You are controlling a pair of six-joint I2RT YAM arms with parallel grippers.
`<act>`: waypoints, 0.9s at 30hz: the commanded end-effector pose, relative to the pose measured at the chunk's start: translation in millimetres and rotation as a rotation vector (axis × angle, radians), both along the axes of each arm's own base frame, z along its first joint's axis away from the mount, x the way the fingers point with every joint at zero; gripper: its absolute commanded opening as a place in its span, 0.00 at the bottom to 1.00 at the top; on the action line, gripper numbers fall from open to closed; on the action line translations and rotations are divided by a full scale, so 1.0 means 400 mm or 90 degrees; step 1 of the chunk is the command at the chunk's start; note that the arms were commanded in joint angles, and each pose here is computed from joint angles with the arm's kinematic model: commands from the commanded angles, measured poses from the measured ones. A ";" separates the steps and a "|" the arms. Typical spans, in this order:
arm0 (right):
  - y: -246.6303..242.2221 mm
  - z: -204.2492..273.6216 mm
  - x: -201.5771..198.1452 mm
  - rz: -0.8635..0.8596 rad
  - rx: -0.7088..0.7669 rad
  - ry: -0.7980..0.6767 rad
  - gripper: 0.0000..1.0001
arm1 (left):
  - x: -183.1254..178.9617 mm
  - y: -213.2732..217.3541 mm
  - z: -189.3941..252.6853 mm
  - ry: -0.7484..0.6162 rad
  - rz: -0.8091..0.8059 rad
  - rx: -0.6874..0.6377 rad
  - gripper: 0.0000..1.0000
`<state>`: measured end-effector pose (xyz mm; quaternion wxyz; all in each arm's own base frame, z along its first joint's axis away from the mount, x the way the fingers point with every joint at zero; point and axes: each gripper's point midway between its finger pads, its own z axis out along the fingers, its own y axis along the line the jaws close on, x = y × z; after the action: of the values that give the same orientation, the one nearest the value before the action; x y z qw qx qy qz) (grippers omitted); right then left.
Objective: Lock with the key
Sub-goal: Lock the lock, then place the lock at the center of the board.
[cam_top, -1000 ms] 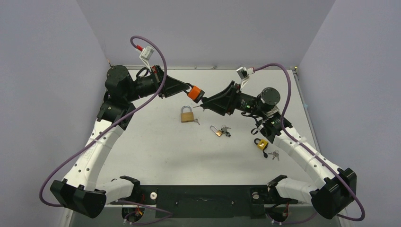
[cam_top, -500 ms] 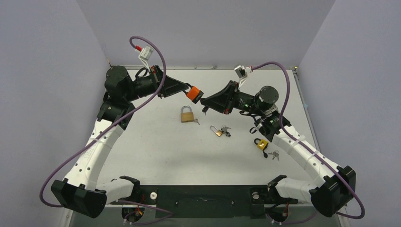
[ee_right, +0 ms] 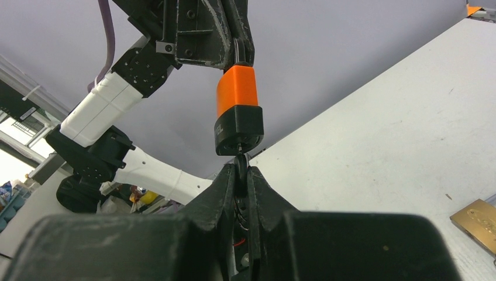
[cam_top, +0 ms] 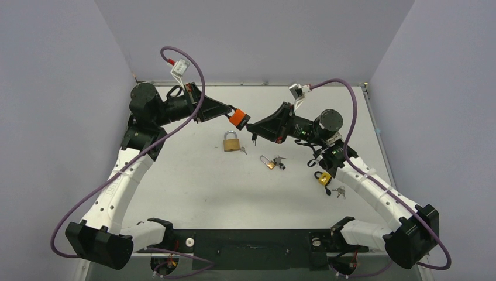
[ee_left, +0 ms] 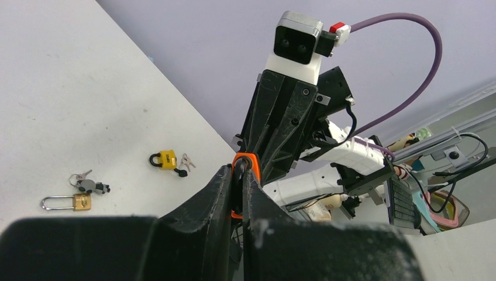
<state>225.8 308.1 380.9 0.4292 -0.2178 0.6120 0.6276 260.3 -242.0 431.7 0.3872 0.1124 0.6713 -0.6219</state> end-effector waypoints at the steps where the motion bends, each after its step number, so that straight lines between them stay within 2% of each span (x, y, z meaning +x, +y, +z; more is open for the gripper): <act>1: -0.020 0.020 -0.031 0.011 0.021 -0.043 0.00 | 0.013 0.051 0.100 -0.092 0.059 -0.040 0.00; 14: -0.041 -0.020 -0.056 0.013 0.012 -0.031 0.00 | 0.019 0.076 0.119 -0.106 0.070 -0.043 0.00; 18: -0.048 -0.030 -0.057 0.008 0.006 -0.026 0.00 | 0.042 0.094 0.108 -0.103 0.101 -0.031 0.00; 24: -0.074 -0.076 0.001 -0.079 -0.046 0.007 0.00 | 0.184 0.161 0.008 -0.023 0.247 0.031 0.00; 27: -0.099 -0.097 0.053 -0.151 -0.077 0.026 0.00 | 0.278 0.232 -0.072 0.040 0.364 0.063 0.00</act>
<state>220.7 284.7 344.2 0.4289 -0.1918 0.6507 0.5966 325.4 -186.8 416.5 0.4686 0.0040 0.6997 -0.5393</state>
